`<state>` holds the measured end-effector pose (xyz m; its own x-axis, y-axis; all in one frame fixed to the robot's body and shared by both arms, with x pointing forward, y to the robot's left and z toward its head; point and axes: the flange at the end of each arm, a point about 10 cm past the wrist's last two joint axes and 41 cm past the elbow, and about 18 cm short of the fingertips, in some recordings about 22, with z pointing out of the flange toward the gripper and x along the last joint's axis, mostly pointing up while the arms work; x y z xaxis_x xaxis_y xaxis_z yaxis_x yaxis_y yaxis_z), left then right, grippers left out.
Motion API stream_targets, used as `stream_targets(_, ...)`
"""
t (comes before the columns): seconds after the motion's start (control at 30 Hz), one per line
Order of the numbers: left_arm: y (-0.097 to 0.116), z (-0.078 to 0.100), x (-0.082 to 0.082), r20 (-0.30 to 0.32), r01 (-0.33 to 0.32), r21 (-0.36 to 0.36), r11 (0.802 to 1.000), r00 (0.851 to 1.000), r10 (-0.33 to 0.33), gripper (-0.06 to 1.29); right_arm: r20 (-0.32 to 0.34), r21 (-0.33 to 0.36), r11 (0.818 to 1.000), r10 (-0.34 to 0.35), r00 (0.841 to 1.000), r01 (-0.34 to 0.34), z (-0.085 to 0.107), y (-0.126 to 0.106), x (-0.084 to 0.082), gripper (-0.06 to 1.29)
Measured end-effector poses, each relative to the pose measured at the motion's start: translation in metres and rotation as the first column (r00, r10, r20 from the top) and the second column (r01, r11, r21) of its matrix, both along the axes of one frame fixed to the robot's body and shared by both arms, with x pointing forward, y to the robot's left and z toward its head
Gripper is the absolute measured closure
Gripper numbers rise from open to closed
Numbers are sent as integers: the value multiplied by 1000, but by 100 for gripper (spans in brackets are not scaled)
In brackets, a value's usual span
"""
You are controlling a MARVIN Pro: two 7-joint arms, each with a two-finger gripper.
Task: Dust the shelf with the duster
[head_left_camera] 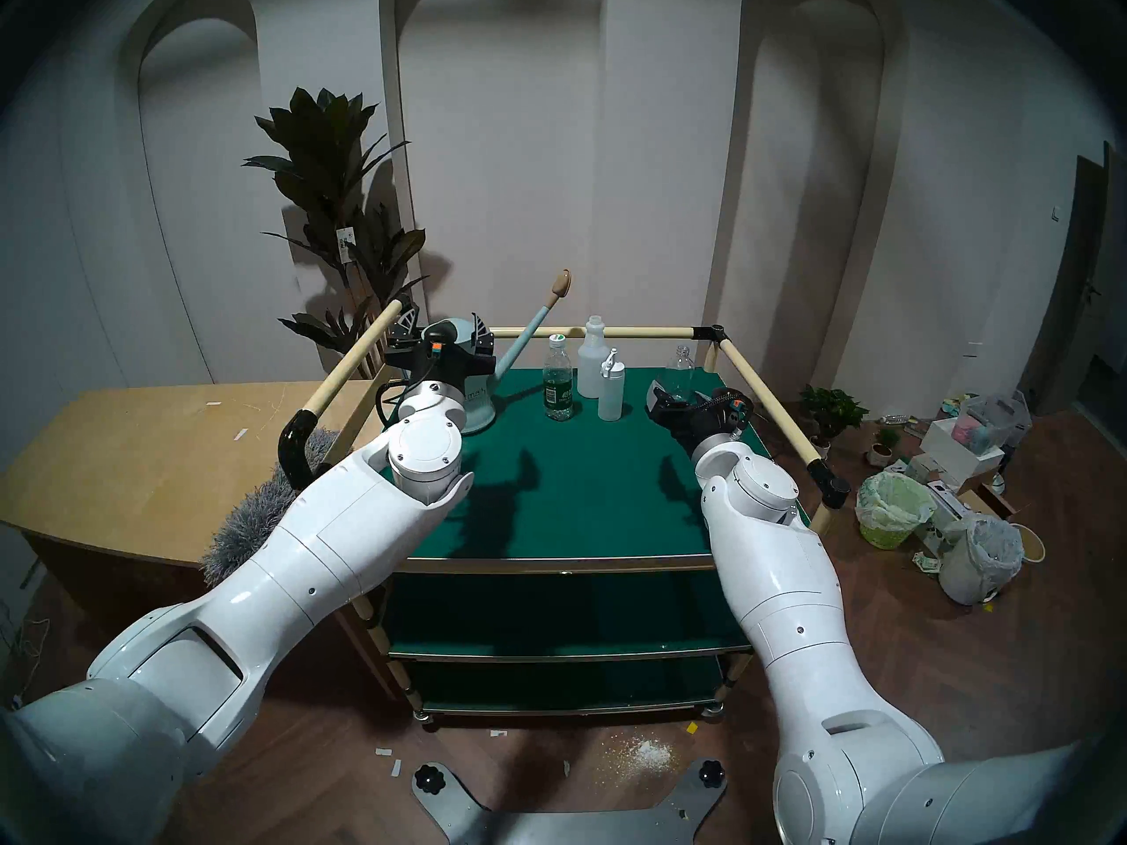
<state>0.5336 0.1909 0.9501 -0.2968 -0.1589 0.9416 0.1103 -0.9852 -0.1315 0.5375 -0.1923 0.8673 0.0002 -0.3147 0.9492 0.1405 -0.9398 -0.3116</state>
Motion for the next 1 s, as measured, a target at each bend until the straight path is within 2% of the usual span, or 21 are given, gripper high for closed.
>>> stream_targets(0.17, -2, -6, -11, -58, 70, -94, 993, 995, -76, -1, 20, -12, 1000, 7, 1000, -6, 3, 4, 3, -2)
stream_targets(0.23, -2, -11, -17, -103, 90, -124, 988, 989, -103, -1, 30, -22, 1000, 10, 999, -9, 4, 8, 3, -2)
stream_targets(0.47, 6, -30, -25, -201, 74, -123, 990, 975, -98, -1, 71, -58, 998, -15, 997, 19, 7, 17, 3, -2)
stream_targets(0.67, 11, -32, -27, -224, 57, -114, 992, 971, -81, -1, 87, -69, 997, -29, 996, 35, 7, 21, 3, -2)
stream_targets(1.0, 14, -30, -28, -222, 48, -104, 993, 972, -70, -1, 95, -73, 996, -38, 995, 45, 7, 23, 3, -2)
